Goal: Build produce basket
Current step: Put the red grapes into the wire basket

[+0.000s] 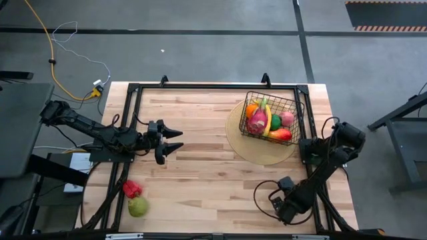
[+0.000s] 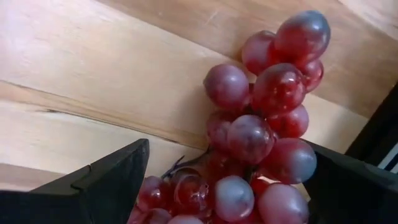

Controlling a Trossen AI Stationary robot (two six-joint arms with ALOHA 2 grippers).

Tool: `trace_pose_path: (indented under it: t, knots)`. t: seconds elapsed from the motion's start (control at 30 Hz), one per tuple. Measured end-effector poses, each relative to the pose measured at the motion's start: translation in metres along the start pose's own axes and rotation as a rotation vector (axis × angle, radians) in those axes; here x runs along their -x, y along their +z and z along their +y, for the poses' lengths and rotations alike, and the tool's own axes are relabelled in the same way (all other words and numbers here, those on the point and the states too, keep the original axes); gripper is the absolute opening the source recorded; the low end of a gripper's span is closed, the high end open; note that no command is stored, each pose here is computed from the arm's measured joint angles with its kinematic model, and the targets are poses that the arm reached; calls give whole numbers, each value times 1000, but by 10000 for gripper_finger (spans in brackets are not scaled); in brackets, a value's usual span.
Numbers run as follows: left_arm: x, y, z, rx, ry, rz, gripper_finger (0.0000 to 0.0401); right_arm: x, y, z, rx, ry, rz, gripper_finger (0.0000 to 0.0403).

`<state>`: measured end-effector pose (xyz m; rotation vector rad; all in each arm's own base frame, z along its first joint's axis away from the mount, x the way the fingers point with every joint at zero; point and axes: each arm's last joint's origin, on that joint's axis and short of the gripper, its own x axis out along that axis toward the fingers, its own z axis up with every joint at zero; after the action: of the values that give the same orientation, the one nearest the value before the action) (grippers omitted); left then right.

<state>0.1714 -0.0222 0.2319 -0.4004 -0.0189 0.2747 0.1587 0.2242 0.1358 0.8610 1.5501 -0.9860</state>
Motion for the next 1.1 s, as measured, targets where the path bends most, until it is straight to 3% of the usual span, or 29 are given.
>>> trace_pose_path:
  t: [0.33,0.8,0.9,1.1]
  knots:
    - [0,0,0,1,0,0,261,0,2,3,50,24,-16,344]
    - [0,0,0,0,5,-2,261,5,13,9,109,45,9,131]
    - [0,0,0,-1,6,-2,261,12,16,6,141,80,-91,98]
    - [0,0,0,-2,7,-1,261,54,17,10,258,386,-409,82]
